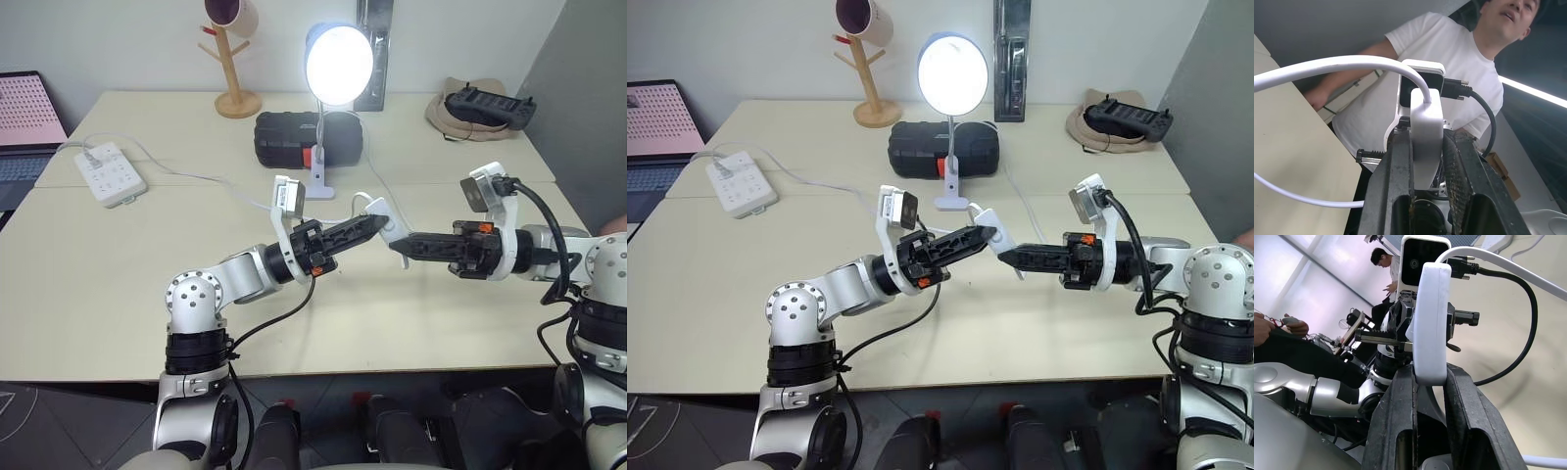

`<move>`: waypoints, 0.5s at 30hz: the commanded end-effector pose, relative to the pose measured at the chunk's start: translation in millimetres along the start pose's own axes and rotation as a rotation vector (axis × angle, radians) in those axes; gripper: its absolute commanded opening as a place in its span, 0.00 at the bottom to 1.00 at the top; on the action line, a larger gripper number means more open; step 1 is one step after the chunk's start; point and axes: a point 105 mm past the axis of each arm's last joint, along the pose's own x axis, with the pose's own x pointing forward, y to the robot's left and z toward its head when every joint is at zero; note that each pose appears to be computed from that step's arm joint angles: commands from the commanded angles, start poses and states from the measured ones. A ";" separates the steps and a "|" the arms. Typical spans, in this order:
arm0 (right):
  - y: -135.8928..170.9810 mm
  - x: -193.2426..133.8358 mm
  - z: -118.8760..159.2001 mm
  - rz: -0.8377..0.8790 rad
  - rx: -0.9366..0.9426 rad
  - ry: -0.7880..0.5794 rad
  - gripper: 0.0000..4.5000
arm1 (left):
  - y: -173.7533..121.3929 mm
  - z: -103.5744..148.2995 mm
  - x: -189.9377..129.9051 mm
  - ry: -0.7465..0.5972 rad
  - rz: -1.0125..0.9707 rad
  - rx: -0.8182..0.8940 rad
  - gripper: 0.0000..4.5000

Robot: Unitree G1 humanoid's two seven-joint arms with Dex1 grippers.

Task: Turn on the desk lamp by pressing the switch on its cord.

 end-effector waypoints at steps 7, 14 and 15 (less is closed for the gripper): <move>4.4 -1.4 0.7 -0.017 -0.047 0.009 0.09 | -1.9 7.5 -3.2 -0.033 0.017 0.030 0.27; 3.8 -1.5 2.6 -0.019 -0.053 0.006 0.09 | -3.2 12.8 -7.5 -0.039 0.010 0.023 0.54; 3.6 -1.5 2.5 -0.019 -0.052 0.007 0.09 | -2.8 14.1 -8.4 -0.044 0.013 0.024 0.58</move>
